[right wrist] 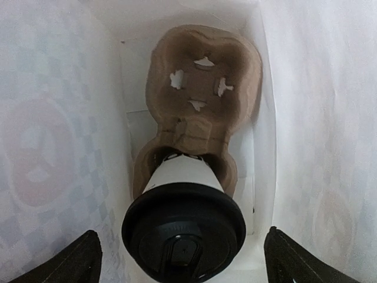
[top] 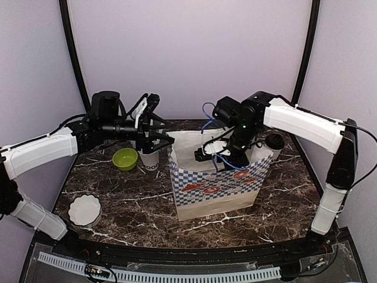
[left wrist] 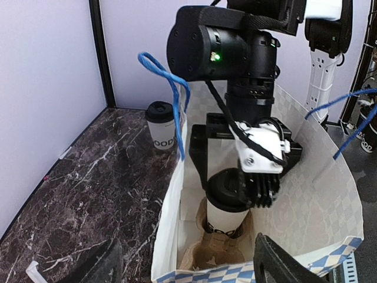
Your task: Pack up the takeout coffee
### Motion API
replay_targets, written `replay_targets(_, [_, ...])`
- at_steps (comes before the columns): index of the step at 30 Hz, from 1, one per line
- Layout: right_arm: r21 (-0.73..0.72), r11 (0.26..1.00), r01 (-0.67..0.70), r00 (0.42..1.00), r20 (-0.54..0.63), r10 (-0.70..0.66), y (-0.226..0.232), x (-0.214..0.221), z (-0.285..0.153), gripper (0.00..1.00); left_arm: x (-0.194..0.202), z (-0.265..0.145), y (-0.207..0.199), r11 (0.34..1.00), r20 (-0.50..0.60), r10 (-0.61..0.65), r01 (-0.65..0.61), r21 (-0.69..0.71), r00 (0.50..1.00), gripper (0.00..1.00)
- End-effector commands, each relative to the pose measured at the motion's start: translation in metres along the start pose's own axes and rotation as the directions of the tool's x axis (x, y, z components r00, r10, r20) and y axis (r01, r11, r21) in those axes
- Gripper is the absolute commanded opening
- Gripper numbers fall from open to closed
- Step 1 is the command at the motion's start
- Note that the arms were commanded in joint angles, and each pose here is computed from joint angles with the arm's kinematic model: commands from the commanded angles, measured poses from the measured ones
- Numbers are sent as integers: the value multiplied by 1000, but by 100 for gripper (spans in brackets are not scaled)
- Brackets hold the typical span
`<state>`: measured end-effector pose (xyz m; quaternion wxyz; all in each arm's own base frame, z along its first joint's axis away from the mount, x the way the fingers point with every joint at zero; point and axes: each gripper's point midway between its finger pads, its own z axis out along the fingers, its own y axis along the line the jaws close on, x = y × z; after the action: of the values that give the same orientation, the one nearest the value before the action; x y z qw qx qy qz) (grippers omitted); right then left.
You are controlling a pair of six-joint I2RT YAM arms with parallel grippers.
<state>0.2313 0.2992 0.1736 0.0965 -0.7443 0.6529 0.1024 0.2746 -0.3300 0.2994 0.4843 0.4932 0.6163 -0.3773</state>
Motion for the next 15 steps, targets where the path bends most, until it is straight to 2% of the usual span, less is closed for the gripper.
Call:
replay_targets(1, [-15,1000,20,998,52,-19,19,-17,-18,98,-35,-17,-1,999,43,38,-38,-21,998,79])
replay_targets(8, [44,998,38,991,123,-43,12,-38,-48,99,-68,-13,-2,998,65,-44,40,54,997,77])
replay_targets(15, [136,989,63,984,156,-84,6,-44,-72,99,-68,12,7,985,19,-110,107,134,994,74])
